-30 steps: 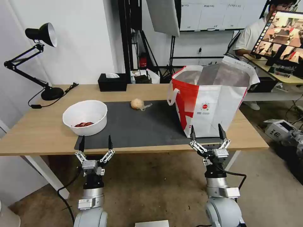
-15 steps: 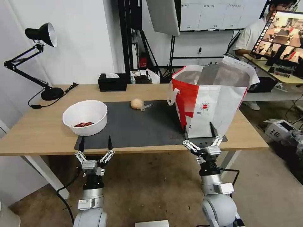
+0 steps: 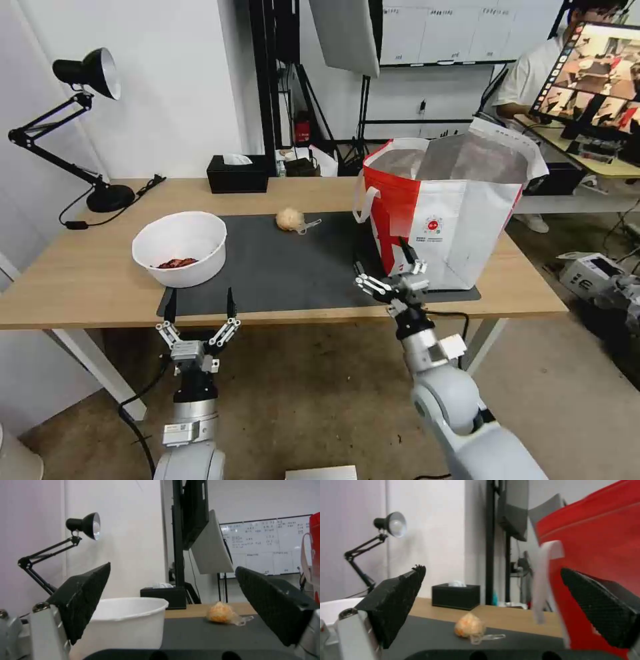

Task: Pick up the trash from the table and place it into the takeout bag.

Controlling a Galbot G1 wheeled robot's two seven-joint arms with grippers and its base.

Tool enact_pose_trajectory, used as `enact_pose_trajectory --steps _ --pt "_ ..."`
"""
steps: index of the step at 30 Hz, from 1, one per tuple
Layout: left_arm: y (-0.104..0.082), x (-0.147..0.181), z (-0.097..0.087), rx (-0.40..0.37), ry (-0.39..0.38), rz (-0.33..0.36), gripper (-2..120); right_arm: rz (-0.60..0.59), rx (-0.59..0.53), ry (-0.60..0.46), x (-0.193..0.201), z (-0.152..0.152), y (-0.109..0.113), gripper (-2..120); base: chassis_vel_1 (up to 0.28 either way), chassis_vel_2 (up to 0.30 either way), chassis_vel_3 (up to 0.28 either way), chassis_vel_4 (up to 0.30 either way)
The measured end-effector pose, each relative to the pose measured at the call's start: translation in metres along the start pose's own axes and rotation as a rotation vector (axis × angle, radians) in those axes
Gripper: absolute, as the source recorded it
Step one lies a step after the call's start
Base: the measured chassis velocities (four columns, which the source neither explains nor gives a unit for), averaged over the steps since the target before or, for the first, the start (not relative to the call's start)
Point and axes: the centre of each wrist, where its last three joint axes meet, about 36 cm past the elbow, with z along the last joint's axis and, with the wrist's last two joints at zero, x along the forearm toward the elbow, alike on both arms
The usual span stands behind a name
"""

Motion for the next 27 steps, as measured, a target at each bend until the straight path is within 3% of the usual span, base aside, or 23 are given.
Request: enact_pose_trajectory --steps 12,22,27 --pt "0.000 0.001 0.000 0.000 -0.001 -0.012 100 -0.050 -0.118 0.141 -0.072 -0.003 0.020 100 0.000 0.000 0.000 0.000" --pt "0.000 0.002 0.001 0.000 -0.001 -0.016 100 0.006 -0.130 0.246 -0.125 -0.018 0.031 100 0.000 0.000 0.000 0.000" --pt "-0.001 0.002 0.002 0.003 -0.002 -0.018 100 0.019 -0.113 0.307 -0.156 -0.011 0.027 100 0.000 0.000 0.000 0.000"
